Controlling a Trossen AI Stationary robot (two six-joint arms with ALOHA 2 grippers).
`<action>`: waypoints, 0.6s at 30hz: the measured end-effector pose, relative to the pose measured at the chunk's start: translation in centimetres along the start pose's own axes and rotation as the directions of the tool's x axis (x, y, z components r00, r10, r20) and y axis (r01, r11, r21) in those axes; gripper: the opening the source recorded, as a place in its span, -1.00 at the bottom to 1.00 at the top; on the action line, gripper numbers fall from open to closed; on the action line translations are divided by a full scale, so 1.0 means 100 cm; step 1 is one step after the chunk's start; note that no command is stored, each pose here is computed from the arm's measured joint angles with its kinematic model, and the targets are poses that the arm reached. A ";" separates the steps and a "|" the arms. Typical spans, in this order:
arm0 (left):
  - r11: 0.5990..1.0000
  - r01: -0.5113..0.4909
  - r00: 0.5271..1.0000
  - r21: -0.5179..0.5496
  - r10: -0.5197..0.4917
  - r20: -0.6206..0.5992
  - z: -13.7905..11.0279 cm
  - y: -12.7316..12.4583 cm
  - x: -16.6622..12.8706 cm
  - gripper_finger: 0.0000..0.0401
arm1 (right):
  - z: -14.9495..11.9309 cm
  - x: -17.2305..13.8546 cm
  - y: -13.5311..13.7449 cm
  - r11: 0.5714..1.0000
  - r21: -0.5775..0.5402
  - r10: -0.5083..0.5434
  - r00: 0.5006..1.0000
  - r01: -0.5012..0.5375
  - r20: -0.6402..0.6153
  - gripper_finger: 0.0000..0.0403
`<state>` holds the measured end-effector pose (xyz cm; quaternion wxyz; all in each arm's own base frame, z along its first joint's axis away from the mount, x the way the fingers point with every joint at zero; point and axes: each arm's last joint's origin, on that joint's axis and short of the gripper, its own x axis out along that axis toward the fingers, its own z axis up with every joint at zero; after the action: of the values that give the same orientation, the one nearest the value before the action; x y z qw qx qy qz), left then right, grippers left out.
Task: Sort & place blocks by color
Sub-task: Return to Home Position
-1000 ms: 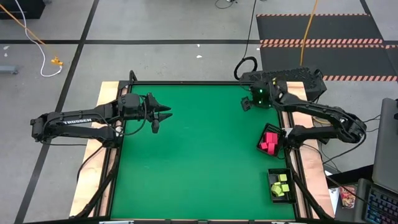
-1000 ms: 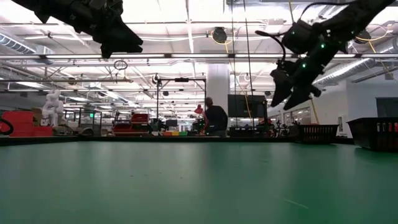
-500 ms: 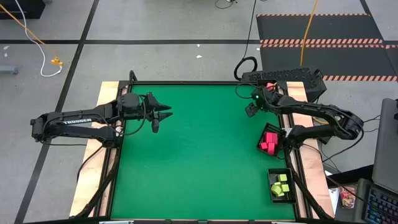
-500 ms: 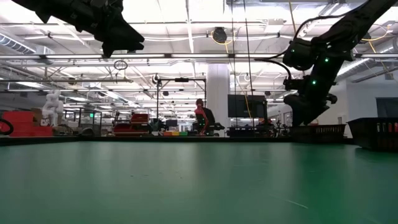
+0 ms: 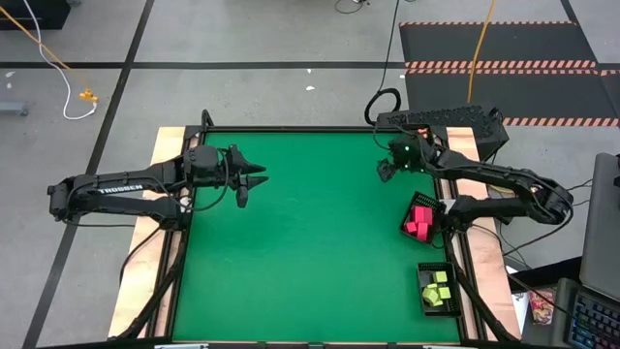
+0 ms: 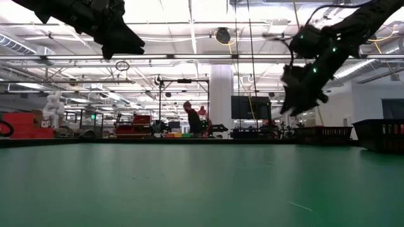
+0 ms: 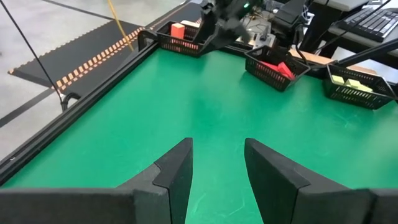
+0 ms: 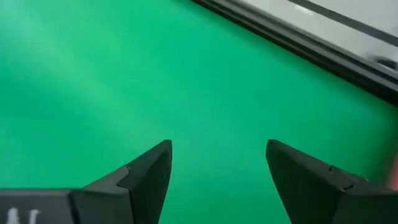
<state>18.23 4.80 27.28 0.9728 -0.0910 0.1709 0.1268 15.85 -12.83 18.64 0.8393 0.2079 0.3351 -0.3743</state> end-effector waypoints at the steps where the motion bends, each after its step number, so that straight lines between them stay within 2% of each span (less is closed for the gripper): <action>1: 1.000 -0.002 1.000 0.000 0.002 -0.001 0.000 0.000 0.000 -0.27 | 0.003 -0.002 0.004 0.998 -0.006 0.065 0.998 -0.064 0.028 0.26; 4: 1.000 -0.002 1.000 0.020 0.002 -0.002 0.000 0.000 0.000 -0.27 | 0.009 -0.008 0.021 0.960 -0.058 0.279 0.956 -0.275 0.086 0.26; 7: 0.999 0.003 1.000 0.052 -0.003 -0.003 0.000 -0.001 0.000 -0.27 | 0.009 -0.015 0.043 0.878 -0.132 0.472 0.877 -0.460 0.086 0.26; 9: 0.995 0.036 0.999 0.097 -0.037 0.004 0.001 -0.003 0.000 -0.27 | 0.006 -0.020 0.059 0.823 -0.194 0.554 0.830 -0.533 0.071 0.26; 12: 0.987 0.111 0.992 0.116 -0.116 0.042 0.005 -0.007 0.000 -0.27 | 0.000 -0.027 0.079 0.775 -0.267 0.607 0.792 -0.572 0.063 0.26; 18: 0.978 0.162 0.983 0.132 -0.171 0.061 0.006 -0.015 -0.001 -0.27 | -0.014 -0.044 0.105 0.746 -0.362 0.621 0.780 -0.559 0.077 0.26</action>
<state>18.78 3.45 28.09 0.9894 -0.0384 0.1354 0.0369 21.22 -3.20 21.88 0.9648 0.1278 0.2250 -0.0472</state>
